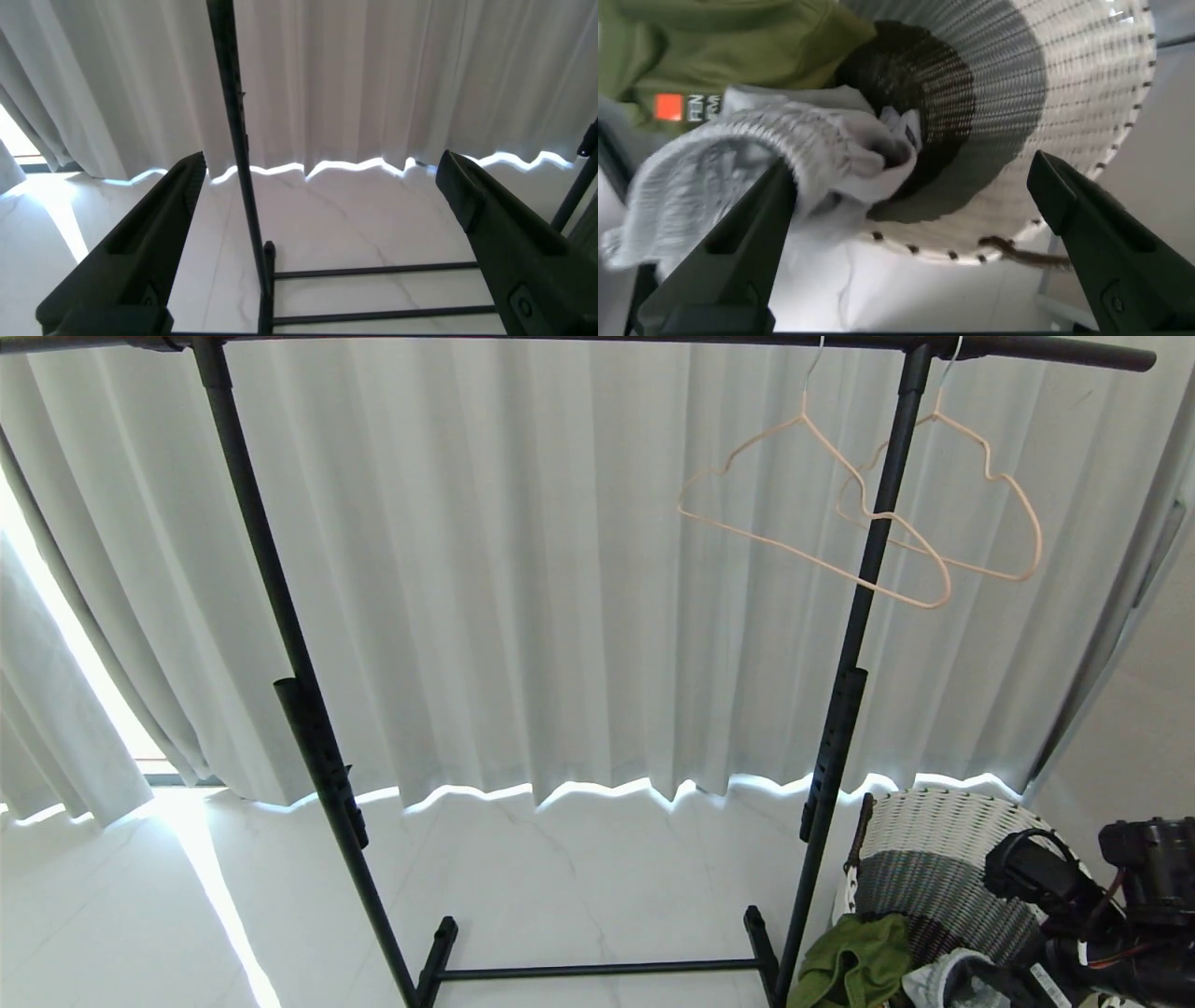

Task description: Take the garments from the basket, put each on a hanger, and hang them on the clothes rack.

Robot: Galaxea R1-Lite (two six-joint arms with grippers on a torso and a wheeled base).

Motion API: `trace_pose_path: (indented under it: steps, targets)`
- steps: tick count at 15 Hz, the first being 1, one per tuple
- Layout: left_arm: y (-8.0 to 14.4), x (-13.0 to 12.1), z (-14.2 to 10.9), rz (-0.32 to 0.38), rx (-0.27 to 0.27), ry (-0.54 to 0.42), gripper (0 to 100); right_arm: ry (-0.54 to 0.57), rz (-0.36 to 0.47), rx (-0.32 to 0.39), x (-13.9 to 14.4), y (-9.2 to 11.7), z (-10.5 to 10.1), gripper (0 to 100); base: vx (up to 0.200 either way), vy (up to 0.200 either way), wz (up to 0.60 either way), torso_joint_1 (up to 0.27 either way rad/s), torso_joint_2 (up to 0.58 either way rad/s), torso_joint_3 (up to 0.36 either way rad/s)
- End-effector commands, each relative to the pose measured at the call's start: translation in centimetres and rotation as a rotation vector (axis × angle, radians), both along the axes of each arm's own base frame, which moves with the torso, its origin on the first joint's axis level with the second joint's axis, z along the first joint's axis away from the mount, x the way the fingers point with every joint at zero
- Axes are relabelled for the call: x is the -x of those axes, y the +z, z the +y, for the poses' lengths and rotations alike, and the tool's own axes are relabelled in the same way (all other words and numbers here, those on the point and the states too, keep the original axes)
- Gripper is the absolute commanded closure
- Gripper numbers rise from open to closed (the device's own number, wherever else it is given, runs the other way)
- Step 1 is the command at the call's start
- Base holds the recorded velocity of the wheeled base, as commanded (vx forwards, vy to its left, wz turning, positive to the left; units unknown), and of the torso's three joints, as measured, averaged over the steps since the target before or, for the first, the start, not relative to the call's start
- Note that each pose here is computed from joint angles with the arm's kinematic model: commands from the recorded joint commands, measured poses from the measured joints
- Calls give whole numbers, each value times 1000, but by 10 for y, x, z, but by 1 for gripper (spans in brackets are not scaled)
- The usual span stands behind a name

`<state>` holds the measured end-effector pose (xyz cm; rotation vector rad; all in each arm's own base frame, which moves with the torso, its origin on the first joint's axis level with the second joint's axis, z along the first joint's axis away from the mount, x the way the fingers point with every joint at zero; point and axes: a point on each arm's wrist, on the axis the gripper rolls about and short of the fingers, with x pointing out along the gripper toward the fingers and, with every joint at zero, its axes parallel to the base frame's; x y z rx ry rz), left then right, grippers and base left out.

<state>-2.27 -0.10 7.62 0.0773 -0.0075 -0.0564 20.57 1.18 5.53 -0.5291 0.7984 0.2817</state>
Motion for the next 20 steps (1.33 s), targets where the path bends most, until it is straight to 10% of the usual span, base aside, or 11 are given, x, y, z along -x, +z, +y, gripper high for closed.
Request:
trace_pose_path:
  steps: [1,5,6,15,20]
  targets:
    - [0,0,0,1,1,0,0,-1,72,6,-12,-19,1,0,0,0,0,0,0,0]
    - [0,0,0,1,1,0,0,-14,103,28,-18,-28,1,0,0,0,0,0,0,0]
    - [0,0,0,1,1,0,0,-18,106,33,-17,-28,1,100,0,0,0,0,0,0]
    - [0,0,0,1,-3,0,0,-62,-63,64,35,29,-4,100,0,0,0,0,0,0]
    - [0,0,0,0,-4,0,0,-114,-142,106,103,115,-9,100,0,0,0,0,0,0]
